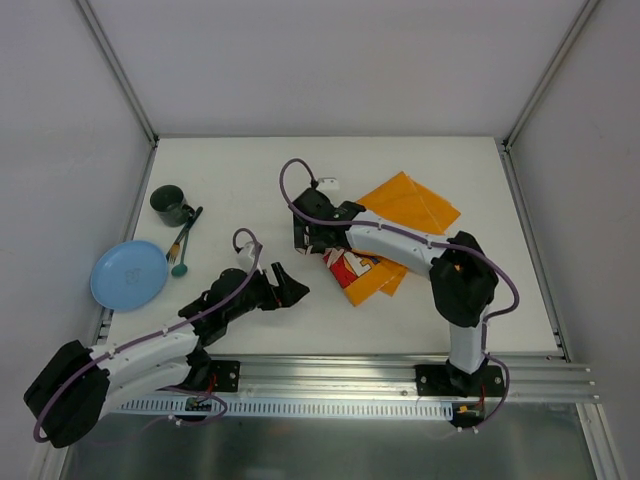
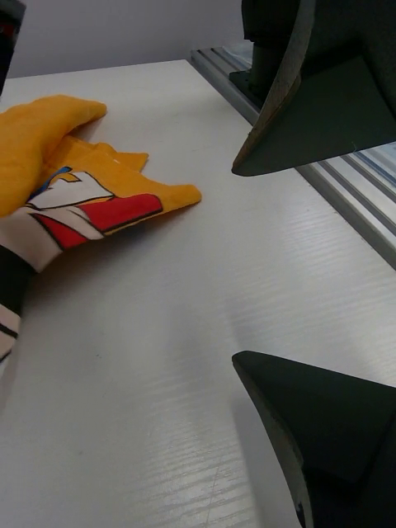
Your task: Set the dinner table for one person
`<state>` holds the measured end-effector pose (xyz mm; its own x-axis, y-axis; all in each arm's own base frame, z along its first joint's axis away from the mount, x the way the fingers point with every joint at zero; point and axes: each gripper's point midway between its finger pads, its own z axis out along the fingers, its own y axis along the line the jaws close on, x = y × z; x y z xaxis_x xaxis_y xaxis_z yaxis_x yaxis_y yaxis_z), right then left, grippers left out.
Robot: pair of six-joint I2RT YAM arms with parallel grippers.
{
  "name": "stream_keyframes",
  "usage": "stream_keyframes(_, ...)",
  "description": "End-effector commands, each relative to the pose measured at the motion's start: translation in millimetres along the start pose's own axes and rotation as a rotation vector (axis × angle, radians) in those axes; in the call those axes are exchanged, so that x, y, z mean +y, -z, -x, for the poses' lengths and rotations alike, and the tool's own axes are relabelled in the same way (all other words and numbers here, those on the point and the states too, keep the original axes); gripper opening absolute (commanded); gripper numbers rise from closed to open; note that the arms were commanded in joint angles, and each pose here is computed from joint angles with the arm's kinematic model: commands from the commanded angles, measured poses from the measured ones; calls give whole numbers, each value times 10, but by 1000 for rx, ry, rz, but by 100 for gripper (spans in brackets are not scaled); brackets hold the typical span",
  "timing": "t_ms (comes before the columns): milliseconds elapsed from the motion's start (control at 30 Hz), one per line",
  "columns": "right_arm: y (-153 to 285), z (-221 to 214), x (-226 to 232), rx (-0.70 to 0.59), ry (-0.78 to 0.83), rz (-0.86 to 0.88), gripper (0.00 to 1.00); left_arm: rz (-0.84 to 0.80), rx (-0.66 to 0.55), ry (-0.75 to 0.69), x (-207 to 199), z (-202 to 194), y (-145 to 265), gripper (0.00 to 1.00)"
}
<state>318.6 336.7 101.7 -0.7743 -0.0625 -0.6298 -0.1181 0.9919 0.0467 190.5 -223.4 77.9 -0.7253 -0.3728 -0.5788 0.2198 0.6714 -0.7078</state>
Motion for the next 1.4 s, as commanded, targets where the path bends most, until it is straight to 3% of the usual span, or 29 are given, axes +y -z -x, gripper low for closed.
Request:
stream_keyframes(0, 425, 101, -447, -67, 6, -92, 99, 11, -7, -14, -47, 61, -97, 89)
stream_keyframes(167, 775, -14, -855, -122, -56, -150, 99, 5, 28, 36, -95, -73, -326, 88)
stream_keyframes(433, 1253, -284, -1568, -198, -156, -221, 100, 51, 101, 1, -379, -388, -966, 87)
stream_keyframes(767, 1394, -639, -2062, -224, -223, -274, 99, 91, 167, -5, -628, -776, -1356, 82)
stream_keyframes(867, 1408, -673, -2120, -234, -235, -276, 99, 116, 175, -16, -625, -818, -1407, 75)
stream_keyframes(1000, 1394, -721, -2143, -227, -238, -280, 99, 142, 182, -35, -593, -855, -1470, 53)
stream_keyframes(1100, 1367, -761, -2148, -216, -240, -286, 100, 173, 188, -53, -525, -883, -1515, 43)
stream_keyframes(1267, 1348, -828, -2185, -204, -240, -297, 99, 200, 189, -60, -452, -919, -1578, 7)
stream_keyframes(1367, 1355, -871, -2210, -198, -251, -296, 100, 192, 190, -72, -488, -908, -1607, 0)
